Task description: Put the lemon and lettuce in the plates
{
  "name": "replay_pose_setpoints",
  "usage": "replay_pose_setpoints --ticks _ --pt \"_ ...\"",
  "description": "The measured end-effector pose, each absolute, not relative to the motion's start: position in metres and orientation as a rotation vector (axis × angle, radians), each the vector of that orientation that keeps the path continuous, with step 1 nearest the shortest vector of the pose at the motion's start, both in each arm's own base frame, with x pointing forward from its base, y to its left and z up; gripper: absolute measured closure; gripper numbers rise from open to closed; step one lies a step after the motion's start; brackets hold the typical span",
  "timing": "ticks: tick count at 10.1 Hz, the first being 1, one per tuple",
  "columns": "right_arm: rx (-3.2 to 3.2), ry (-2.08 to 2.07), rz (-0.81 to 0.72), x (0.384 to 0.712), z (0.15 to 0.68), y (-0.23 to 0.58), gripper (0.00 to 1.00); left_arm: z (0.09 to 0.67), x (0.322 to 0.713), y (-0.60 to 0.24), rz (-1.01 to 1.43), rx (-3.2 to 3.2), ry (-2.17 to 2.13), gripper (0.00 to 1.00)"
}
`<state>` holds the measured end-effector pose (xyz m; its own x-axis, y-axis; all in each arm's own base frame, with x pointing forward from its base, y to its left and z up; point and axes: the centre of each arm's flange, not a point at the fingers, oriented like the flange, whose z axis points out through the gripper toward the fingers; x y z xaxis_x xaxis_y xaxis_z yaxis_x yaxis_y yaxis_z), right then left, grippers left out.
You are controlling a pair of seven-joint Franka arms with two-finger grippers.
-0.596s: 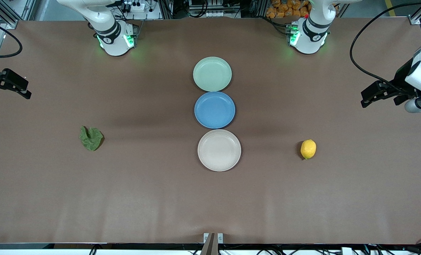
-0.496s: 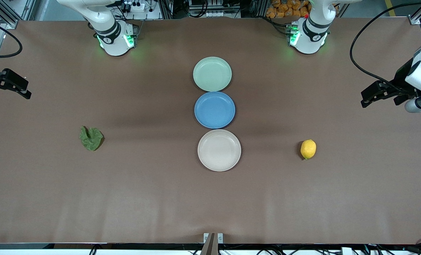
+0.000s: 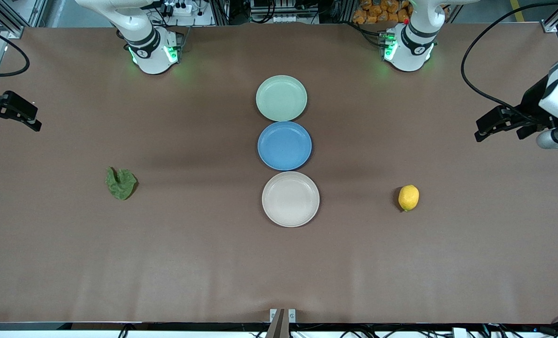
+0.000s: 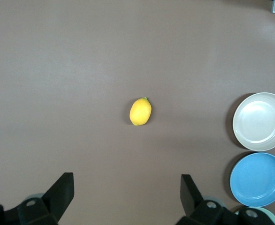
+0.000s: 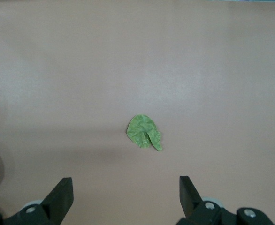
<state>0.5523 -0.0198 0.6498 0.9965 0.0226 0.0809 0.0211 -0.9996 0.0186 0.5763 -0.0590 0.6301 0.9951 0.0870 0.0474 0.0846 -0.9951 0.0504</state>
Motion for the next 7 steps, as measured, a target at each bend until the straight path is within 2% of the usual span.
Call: replay_pose_setpoints --ticks 4,7 --pt "3.121 0.027 0.118 0.553 0.647 -0.022 0.0 0.574 0.596 -0.065 -0.06 3.097 0.107 0.0" --pt "3.121 0.014 0.117 0.562 0.615 -0.028 0.0 0.506 0.62 -0.069 -0.094 3.093 0.105 0.0"
